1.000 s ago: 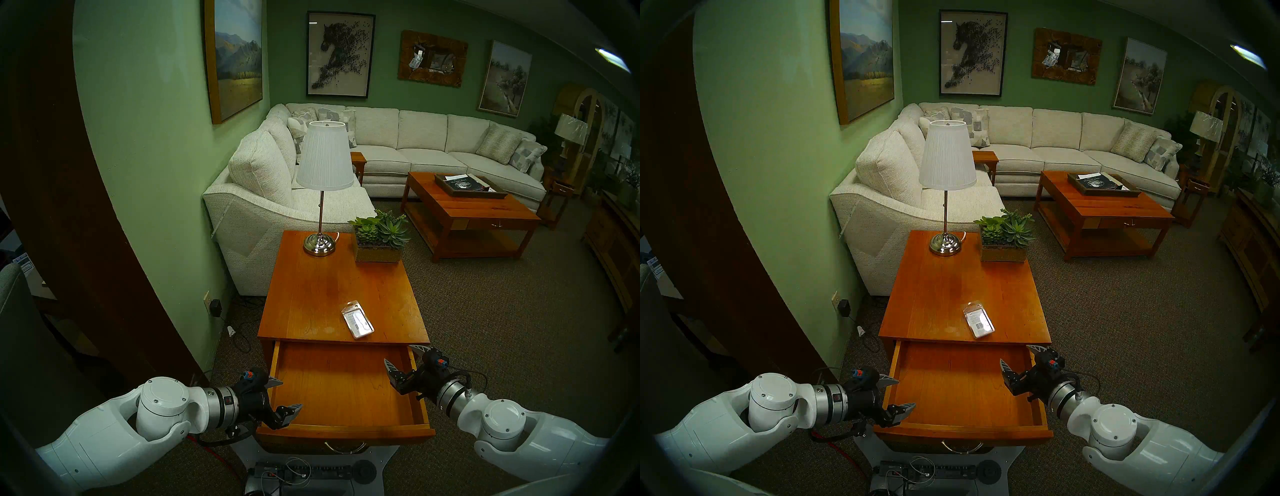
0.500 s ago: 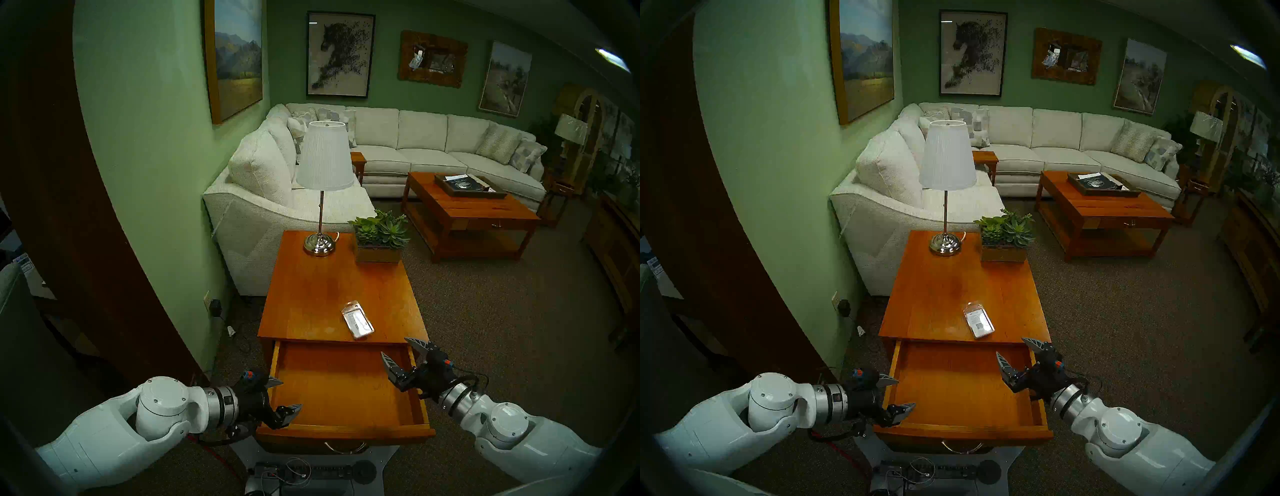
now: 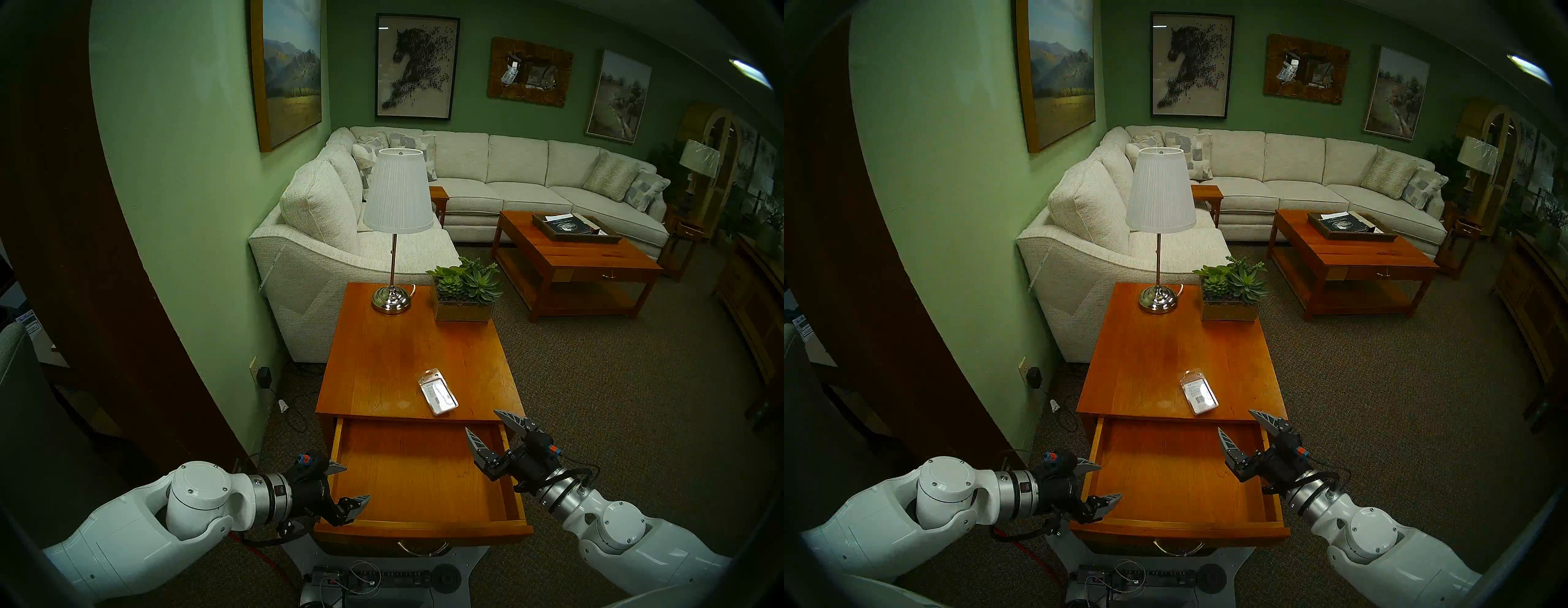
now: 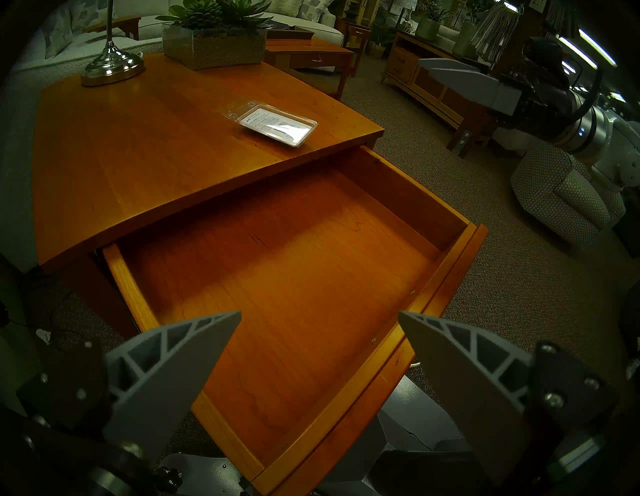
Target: Open the drawer, take out the contents and close the drawer
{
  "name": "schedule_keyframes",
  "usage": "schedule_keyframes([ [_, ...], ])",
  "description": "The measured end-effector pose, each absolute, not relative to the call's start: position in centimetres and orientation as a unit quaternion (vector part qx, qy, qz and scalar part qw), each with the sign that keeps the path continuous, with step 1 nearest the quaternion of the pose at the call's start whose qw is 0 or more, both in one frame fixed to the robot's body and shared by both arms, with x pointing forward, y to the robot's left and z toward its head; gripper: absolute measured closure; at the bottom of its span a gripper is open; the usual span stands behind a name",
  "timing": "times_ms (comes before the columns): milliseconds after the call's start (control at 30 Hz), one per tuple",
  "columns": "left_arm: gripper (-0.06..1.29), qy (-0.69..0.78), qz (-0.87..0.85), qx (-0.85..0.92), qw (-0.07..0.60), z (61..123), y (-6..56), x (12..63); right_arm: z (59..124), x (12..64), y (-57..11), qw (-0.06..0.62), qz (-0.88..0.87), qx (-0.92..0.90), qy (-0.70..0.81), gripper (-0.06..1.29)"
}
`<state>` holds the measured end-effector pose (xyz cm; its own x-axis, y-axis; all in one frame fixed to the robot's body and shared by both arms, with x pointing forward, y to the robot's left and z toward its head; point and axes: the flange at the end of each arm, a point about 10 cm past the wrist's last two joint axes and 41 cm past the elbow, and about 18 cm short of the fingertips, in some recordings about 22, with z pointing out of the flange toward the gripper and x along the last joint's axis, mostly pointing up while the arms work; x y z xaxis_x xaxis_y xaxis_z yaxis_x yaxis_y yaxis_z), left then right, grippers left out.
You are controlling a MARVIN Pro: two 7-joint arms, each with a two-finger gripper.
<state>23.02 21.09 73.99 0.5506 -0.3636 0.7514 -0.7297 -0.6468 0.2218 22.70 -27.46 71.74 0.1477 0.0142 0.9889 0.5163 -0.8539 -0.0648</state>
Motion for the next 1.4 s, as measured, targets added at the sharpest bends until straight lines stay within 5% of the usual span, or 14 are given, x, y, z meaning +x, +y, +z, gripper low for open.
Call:
schedule_keyframes([
  [767, 0.00, -0.369, 0.255, 0.845, 0.290, 74.6, 22.4, 18.9, 71.8, 22.7, -27.6, 0.205, -0.631, -0.726, -0.184, 0.01],
  [1400, 0.00, -0.401, 0.190, 0.850, 0.284, 68.7, 21.0, 15.0, 71.8, 22.8, -27.6, 0.204, -0.631, -0.725, -0.186, 0.01],
])
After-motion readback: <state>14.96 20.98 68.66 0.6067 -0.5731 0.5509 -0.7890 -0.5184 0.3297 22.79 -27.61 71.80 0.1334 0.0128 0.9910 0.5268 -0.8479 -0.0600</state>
